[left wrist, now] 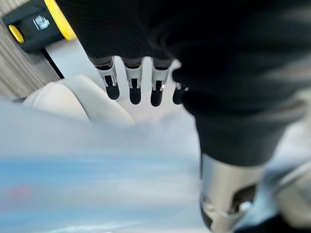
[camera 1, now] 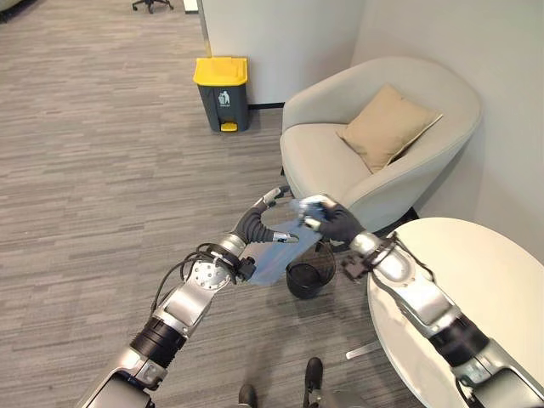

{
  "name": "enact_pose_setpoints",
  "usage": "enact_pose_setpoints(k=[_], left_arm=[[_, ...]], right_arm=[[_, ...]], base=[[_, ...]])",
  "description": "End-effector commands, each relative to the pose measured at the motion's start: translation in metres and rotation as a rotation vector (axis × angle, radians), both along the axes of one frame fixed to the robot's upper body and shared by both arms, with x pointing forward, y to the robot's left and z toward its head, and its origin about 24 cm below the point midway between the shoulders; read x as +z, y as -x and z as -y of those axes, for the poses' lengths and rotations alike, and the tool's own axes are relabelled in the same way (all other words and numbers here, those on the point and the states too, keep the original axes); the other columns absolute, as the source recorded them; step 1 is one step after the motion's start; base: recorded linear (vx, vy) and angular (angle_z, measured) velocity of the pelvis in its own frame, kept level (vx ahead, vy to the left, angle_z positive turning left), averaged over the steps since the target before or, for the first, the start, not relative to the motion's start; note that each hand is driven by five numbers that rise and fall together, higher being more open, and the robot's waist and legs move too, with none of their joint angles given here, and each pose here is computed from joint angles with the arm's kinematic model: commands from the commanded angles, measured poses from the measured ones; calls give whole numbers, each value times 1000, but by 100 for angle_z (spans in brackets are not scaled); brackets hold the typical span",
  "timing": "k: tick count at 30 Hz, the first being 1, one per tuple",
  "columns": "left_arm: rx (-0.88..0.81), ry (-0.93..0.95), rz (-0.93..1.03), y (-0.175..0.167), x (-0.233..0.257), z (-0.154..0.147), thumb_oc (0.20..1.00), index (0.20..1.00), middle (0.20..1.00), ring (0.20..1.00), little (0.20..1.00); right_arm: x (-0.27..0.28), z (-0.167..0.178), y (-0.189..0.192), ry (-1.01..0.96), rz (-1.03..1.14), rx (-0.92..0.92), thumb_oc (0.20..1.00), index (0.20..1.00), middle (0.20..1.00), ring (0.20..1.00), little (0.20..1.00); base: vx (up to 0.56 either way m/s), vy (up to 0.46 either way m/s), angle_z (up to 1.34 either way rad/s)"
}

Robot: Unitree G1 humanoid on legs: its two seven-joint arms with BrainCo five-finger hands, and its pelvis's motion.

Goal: Gather garbage on tea table into small bin, then transfer packed bag to large trash can.

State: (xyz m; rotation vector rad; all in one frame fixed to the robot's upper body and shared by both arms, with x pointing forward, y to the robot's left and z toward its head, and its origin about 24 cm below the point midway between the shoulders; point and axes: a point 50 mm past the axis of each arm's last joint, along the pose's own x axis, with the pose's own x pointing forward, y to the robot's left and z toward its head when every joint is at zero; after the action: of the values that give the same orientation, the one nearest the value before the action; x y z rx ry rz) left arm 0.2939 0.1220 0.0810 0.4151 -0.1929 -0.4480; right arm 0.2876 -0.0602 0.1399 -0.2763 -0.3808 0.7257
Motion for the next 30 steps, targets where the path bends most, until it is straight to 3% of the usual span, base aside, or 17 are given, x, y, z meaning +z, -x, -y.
enact_pose_setpoints(k=[1,10,20,30], left_arm=[[-26,14,-41,0,-10,4,1000,1000,1000,1000,1000],[-51,5,-135,8,-32,14,1000,1000,1000,1000,1000],[-5,-133,-181,7,-56,12,1000,1000,1000,1000,1000],[72,-165,-154,1,-61,17,1000,1000,1000,1000,1000]], right_arm=[[36,-13,-5,-144,94,42,200,200,200,200,200],[54,-25,-8,-187,137,46,200,200,200,200,200],[74,-34,5,-267,178,135,200,200,200,200,200],[89,-71,26,-377,158,303,200,200,200,200,200]], base=[[33,15,-2],[1,11,-7],[0,0,0],[0,12,-1]])
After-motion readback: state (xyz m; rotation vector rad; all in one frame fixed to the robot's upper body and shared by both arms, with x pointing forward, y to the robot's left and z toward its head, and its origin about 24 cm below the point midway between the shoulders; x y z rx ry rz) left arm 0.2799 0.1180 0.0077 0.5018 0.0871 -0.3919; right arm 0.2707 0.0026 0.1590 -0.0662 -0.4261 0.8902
